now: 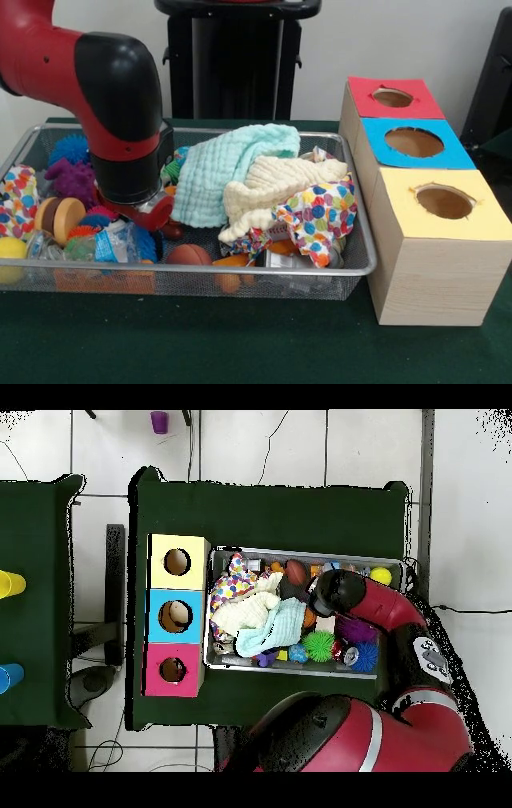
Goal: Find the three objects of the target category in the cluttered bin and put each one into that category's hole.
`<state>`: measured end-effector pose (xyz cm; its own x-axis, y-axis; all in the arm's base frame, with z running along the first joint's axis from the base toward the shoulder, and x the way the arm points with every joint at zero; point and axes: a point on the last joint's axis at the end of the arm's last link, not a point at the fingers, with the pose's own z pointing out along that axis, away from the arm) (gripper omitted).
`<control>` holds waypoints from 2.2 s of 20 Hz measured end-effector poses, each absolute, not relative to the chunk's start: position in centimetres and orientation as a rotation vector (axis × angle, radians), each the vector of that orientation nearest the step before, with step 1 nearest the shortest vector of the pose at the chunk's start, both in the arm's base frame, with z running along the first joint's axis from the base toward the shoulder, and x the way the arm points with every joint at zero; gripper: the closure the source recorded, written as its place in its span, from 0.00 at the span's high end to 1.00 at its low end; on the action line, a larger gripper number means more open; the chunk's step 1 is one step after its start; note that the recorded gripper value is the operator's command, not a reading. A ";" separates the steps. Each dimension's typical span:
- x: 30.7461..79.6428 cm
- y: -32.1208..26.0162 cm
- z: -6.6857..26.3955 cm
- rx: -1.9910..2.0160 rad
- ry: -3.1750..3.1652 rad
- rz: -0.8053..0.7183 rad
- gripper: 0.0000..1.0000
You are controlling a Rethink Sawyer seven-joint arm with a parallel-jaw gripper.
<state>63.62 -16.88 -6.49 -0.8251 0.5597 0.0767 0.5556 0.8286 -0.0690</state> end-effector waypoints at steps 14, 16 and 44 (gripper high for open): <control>63.3 -16.6 -6.4 -0.834 -2.926 0.088 1.00; 63.0 -16.4 -6.1 -0.829 -2.933 0.092 1.00; 60.7 -13.8 -4.1 -1.017 -2.908 0.005 1.00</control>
